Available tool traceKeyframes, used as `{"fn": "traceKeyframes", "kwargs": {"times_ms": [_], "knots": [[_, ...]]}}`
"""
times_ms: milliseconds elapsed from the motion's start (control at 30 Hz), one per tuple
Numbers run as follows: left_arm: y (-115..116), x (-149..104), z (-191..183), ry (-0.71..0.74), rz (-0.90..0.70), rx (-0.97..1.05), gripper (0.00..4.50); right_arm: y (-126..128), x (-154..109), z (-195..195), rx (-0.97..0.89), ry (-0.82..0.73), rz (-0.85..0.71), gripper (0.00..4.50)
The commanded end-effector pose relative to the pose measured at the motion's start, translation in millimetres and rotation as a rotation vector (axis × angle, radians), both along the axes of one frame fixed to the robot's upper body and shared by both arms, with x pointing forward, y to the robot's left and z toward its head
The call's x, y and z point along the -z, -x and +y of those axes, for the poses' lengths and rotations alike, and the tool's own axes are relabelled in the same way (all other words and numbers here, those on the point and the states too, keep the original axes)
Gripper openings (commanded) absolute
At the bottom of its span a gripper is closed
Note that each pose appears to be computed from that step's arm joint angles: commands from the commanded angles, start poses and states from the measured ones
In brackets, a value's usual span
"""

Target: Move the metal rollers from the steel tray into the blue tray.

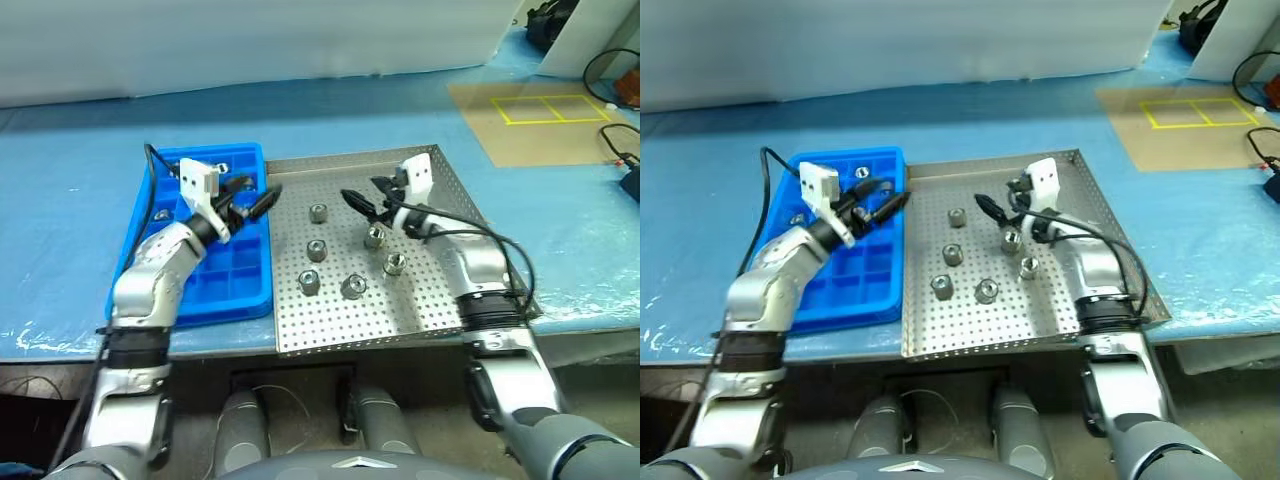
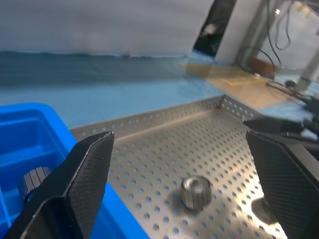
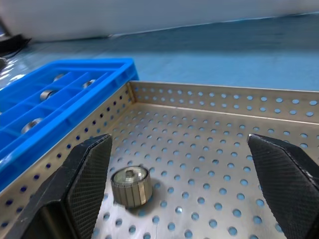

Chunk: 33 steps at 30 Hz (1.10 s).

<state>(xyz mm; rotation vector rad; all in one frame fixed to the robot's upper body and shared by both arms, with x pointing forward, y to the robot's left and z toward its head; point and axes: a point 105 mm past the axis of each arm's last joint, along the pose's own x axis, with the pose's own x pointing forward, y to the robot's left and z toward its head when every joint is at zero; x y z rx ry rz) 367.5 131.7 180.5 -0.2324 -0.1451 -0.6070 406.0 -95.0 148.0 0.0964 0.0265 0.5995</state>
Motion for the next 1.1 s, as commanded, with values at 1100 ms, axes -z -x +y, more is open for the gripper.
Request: {"fn": "traceKeyframes", "kwargs": {"times_ms": [1100], "knots": [[60, 22, -31, -0.076, 0.111, 0.301, 4.5, 45, 5, 35, -0.25, 0.004, 0.015, 4.45]]}}
